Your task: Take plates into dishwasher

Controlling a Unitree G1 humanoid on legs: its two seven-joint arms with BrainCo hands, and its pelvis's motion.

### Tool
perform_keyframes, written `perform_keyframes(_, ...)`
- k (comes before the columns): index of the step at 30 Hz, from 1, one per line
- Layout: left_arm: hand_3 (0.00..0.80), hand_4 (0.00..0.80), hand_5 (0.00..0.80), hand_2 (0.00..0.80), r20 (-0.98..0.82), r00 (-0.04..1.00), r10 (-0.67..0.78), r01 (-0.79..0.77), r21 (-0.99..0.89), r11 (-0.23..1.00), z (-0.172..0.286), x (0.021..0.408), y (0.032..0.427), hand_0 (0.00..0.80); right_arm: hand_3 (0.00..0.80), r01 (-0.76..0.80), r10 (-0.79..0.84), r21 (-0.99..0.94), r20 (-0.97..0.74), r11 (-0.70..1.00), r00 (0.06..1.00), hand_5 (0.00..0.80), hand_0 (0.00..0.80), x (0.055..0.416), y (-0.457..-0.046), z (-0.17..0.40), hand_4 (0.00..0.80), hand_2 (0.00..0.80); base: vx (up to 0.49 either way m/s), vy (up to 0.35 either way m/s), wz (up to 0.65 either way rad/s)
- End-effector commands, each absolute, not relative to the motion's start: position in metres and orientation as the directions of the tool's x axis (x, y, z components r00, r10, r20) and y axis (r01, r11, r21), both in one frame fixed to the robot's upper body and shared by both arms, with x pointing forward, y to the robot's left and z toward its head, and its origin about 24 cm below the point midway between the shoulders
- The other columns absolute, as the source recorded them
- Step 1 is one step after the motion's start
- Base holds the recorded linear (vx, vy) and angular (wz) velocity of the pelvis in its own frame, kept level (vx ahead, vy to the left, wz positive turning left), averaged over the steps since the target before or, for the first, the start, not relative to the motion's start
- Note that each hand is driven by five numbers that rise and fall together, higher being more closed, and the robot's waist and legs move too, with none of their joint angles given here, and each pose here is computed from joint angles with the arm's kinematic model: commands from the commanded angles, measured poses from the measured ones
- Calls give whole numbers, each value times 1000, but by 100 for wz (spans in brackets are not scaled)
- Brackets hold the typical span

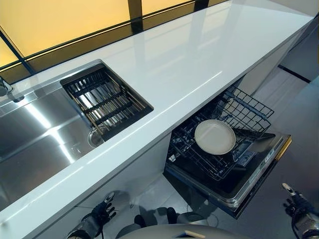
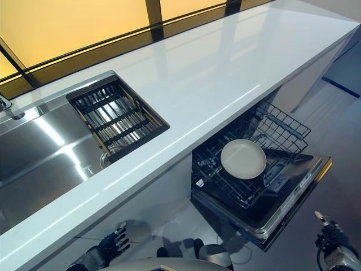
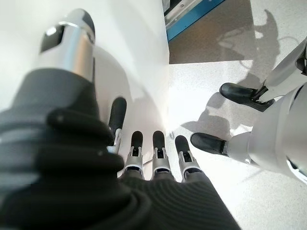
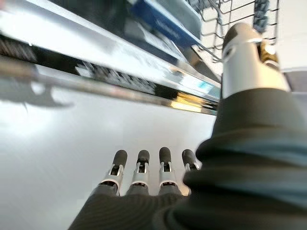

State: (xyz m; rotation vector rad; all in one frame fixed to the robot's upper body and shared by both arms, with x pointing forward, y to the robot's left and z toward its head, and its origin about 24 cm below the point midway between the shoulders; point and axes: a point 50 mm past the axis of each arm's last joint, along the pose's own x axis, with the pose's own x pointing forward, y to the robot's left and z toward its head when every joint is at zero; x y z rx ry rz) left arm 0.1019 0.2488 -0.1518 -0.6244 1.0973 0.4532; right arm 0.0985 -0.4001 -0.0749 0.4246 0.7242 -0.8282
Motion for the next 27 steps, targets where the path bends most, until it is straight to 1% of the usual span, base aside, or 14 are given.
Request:
perform_keyframes(1,0,0,0,0,-798,589,128,-575,-302,761,-117,174,280,0,0,833,-534,196,-687,517,493,0,0,114,-403,-69,0,0,-76,-71,1)
perform_keyframes(6,0,0,0,0,-779,612,138,-580,-322,748,-117,176,276,0,0,821,-475,306,-696,483,539,0,0,123,-391,-76,0,0,-69,-58,2)
perform_keyframes(9,0,0,0,0,-770,625,129,-572,-339,747,-118,178,270,0,0,812,-465,316,-694,490,550,0,0,130,-387,-76,0,0,-85,-12,2)
perform_keyframes(15,0,0,0,0,-729,679,91,-531,-402,746,-120,188,250,0,0,741,-437,356,-632,570,640,0,0,166,-384,-62,0,0,-143,17,-1)
perform_keyframes(18,0,0,0,0,-707,703,75,-508,-426,749,-119,193,243,0,0,685,-415,367,-586,630,696,0,0,189,-380,-51,0,0,-139,11,0)
perform_keyframes(22,0,0,0,0,-700,711,62,-494,-436,752,-120,194,236,0,0,568,-362,349,-504,745,784,0,0,219,-371,-36,0,0,-52,-8,-5)
perform_keyframes(25,0,0,0,0,-707,706,49,-480,-426,767,-122,191,233,0,0,437,-285,313,-429,843,857,0,0,248,-359,-18,0,0,-12,-28,-6)
perform_keyframes(26,0,0,0,0,-707,705,49,-480,-426,767,-122,191,233,0,0,436,-285,313,-426,844,859,0,0,250,-358,-18,0,0,-8,-33,-4)
perform_keyframes(27,0,0,0,0,-710,703,48,-478,-421,771,-122,190,233,0,0,402,-263,302,-408,865,874,0,0,256,-355,-13,0,0,-17,-44,2)
